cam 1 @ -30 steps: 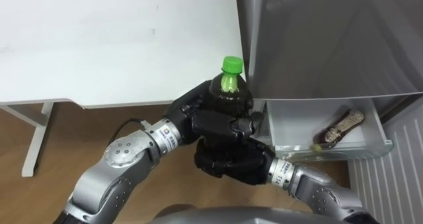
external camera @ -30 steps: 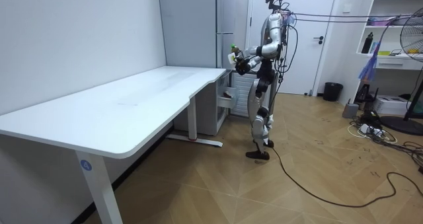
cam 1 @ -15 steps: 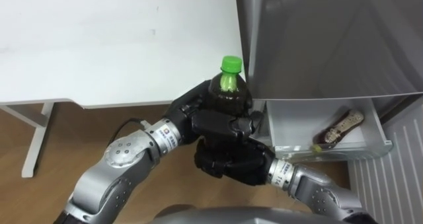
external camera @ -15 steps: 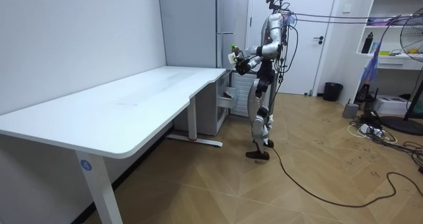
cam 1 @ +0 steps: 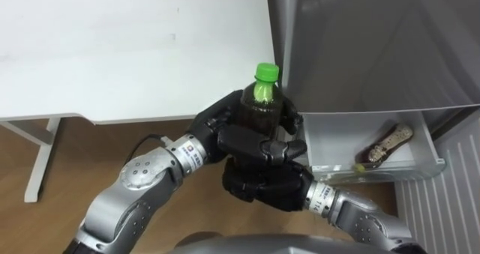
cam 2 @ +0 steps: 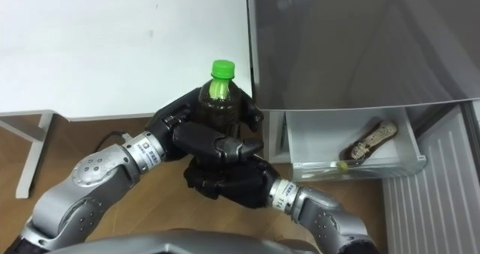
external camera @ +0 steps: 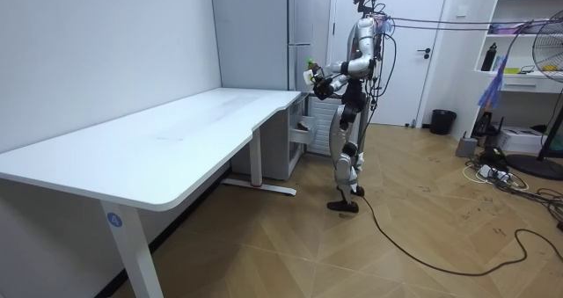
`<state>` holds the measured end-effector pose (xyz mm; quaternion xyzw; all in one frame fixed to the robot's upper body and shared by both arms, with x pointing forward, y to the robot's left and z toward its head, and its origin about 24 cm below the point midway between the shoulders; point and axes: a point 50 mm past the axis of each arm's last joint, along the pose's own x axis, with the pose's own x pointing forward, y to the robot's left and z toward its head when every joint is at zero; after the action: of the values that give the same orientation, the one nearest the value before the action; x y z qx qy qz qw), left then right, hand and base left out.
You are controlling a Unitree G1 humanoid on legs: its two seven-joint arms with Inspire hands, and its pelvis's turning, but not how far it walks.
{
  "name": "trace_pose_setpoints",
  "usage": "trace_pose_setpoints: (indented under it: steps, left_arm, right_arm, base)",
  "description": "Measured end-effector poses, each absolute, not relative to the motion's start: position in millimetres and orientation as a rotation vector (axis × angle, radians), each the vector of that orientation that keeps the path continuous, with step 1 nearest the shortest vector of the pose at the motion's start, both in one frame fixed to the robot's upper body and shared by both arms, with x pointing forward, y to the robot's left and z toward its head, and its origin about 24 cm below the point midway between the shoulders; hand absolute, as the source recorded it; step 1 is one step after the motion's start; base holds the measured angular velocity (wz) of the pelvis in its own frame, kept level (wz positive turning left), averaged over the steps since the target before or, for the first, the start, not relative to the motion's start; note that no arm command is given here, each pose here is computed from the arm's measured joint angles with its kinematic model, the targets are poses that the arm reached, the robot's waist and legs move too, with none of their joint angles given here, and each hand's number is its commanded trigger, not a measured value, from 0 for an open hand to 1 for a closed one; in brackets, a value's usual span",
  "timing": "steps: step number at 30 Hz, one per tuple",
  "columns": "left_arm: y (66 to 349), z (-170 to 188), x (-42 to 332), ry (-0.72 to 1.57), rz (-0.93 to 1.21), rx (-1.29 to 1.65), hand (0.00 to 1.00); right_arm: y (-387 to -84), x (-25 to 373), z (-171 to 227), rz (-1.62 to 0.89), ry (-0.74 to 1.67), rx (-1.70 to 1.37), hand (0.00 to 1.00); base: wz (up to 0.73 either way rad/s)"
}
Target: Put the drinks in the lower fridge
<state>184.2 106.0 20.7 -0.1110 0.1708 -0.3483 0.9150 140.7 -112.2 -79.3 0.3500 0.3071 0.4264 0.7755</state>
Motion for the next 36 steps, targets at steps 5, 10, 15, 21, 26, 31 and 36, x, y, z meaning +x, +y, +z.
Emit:
trace_pose_setpoints:
  steps: [5, 10, 15, 21, 26, 31, 36]
  left_arm:
    - [106.6, 21.4, 185.2, 0.346, -0.71, -0.233, 0.0]
    - [106.6, 22.0, 185.7, 0.342, -0.708, -0.24, 0.0]
    - [106.2, 22.5, 186.2, 0.336, -0.704, -0.248, 0.0]
    - [106.7, 22.9, 186.6, 0.333, -0.699, -0.258, 0.0]
    - [106.5, 23.1, 186.9, 0.333, -0.691, -0.267, 0.0]
    - [109.5, 22.7, 186.7, 0.345, -0.668, -0.31, 0.0]
    - [113.6, 19.7, 183.4, 0.358, -0.645, -0.326, 0.0]
  right_arm:
    - [-111.1, 140.8, -79.1, 0.92, 0.66, 0.764, 1.0]
    - [-110.7, 140.7, -79.1, 0.917, 0.658, 0.769, 1.0]
    - [-110.8, 141.0, -78.9, 0.917, 0.655, 0.771, 1.0]
    - [-110.0, 141.4, -78.8, 0.917, 0.654, 0.774, 1.0]
    - [-111.6, 143.1, -78.2, 0.921, 0.643, 0.762, 1.0]
    - [-110.0, 143.5, -77.7, 0.926, 0.65, 0.768, 1.0]
    - [-108.6, 143.4, -78.3, 0.936, 0.663, 0.75, 1.0]
  base:
    - [0.0]
    - [0.0]
    - [0.0]
    - [0.01]
    - [0.0]
    - [0.0]
    - [0.01]
